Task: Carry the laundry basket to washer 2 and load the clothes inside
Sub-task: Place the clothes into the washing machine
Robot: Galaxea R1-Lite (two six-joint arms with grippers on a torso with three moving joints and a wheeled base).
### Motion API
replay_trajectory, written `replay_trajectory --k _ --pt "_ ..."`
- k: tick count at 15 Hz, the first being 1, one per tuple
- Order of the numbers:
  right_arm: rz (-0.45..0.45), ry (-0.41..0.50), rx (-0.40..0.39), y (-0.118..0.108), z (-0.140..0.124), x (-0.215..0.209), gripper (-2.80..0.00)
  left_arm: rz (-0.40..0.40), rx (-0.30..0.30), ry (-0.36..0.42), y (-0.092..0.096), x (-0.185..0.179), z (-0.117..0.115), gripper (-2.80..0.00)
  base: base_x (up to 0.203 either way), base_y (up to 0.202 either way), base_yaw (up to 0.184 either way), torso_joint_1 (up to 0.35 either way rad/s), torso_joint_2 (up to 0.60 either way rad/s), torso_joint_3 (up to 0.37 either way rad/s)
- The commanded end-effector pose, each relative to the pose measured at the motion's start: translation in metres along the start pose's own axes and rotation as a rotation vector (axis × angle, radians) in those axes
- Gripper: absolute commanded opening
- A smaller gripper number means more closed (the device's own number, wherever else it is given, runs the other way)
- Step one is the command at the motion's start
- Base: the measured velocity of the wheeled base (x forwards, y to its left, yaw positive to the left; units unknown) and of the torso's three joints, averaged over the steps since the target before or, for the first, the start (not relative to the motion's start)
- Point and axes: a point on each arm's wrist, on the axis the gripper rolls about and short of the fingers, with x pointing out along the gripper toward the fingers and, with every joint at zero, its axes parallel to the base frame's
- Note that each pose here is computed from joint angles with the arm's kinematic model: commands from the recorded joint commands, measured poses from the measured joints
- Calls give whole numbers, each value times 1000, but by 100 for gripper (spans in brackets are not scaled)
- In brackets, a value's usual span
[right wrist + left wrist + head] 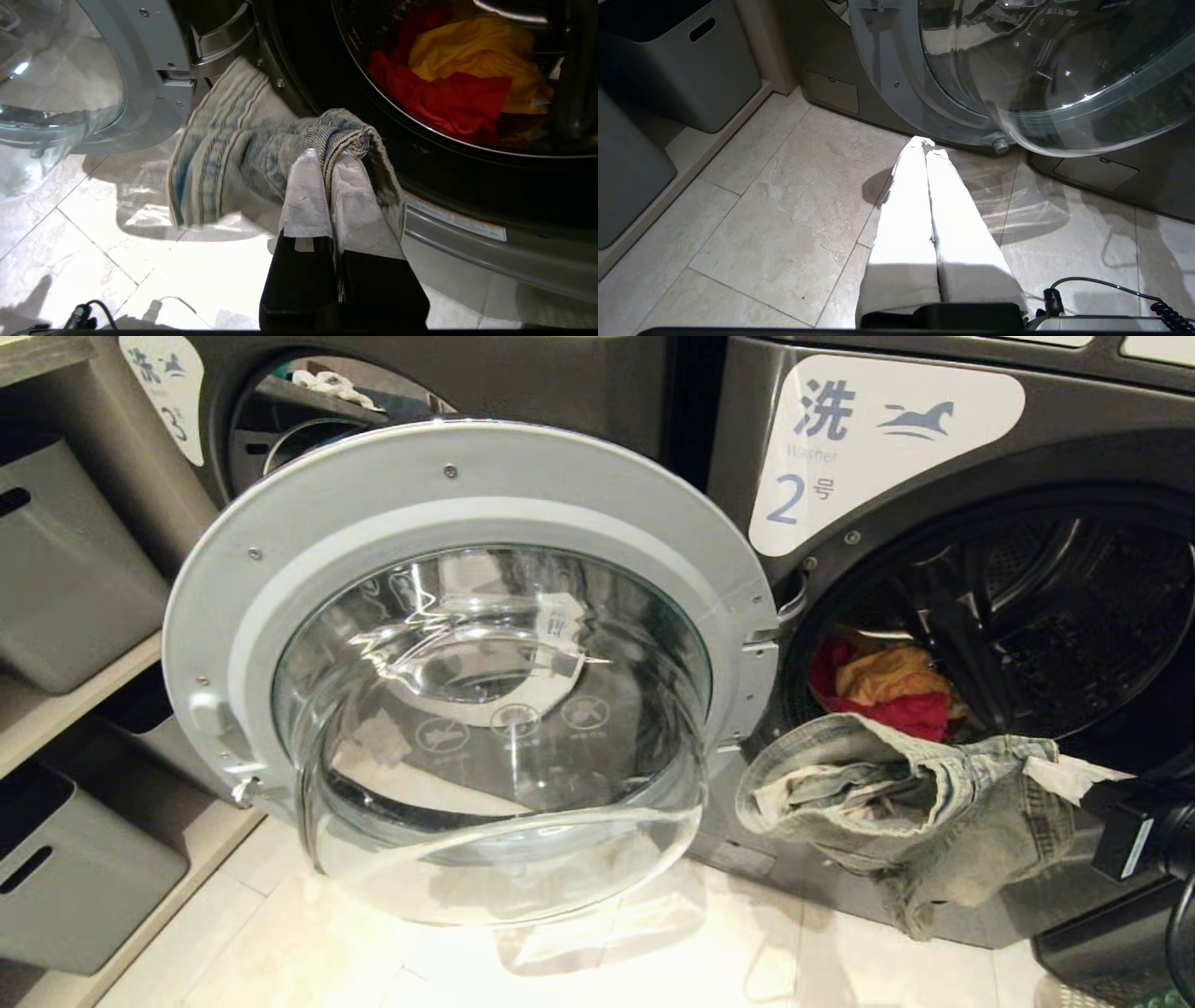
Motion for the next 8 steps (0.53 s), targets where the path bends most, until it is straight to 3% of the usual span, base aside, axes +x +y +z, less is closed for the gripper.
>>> replay_trajectory --k 1,8 --pt "1 17 -5 -2 -3 8 -280 1 0 10 0 1 -3 -280 0 0 0 0 0 0" --pt "-144 -54 -73 -29 -32 86 -280 1 0 10 0 1 -3 -280 0 0 0 0 0 0"
